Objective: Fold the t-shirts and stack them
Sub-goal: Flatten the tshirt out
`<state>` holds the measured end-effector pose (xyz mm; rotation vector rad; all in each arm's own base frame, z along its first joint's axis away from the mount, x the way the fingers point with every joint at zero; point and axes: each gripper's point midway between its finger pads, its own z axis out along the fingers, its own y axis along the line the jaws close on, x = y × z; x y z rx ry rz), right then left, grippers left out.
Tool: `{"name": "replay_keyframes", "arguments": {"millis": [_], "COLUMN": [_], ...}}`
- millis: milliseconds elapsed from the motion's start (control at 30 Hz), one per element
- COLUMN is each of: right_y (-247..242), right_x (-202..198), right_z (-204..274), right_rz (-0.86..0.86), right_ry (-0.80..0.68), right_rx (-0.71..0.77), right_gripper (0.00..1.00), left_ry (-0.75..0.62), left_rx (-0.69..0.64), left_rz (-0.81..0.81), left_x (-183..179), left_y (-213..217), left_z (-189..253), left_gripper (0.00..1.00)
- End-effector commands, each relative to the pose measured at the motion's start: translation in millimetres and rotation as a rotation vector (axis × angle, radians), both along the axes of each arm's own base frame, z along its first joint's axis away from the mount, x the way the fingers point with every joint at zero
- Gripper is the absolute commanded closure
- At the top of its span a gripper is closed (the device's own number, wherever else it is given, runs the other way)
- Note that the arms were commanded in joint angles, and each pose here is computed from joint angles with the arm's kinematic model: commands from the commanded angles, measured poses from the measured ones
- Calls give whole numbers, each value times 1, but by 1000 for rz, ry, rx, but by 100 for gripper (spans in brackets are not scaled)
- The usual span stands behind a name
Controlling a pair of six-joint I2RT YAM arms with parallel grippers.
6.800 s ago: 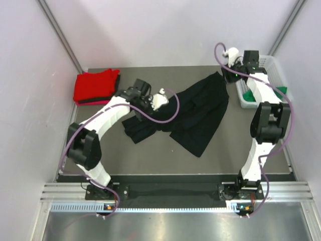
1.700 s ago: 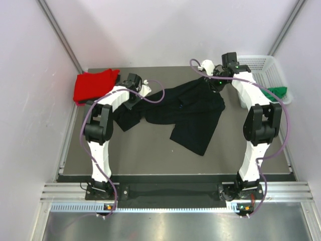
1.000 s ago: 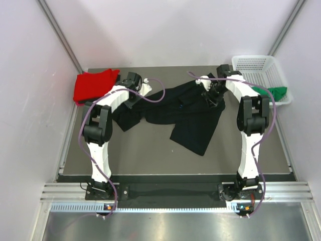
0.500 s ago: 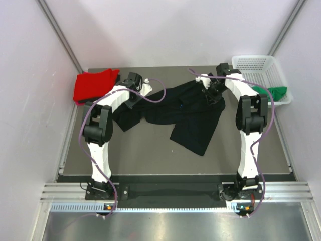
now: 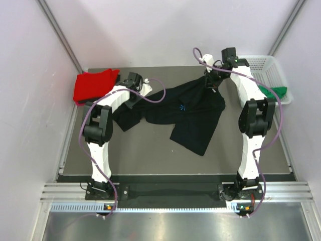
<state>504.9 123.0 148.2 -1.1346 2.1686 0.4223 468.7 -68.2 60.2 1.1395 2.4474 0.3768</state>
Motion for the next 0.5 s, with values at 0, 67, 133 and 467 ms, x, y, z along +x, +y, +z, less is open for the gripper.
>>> {"name": "replay_keyframes", "arguments": {"millis": [0,67,133,467], "right_y": [13,11,10,-7], "right_x": [7,8,4,-11], "right_z": [40,52,66,104], "right_rz": [-7,-27,-32,-84], "right_ry": [-80,-104,-128,-179], "right_rx": [64,68,73,71], "right_gripper": [100,100,100,100], "left_ry": [-102,-134,-86,80], "left_rx": [19,-13,-100,-153], "left_rz": [32,73,104,78], "left_x": [13,23,22,12], "left_y": [10,22,30,35], "left_z": [31,46,46,26], "left_gripper": [73,69,66,62]}}
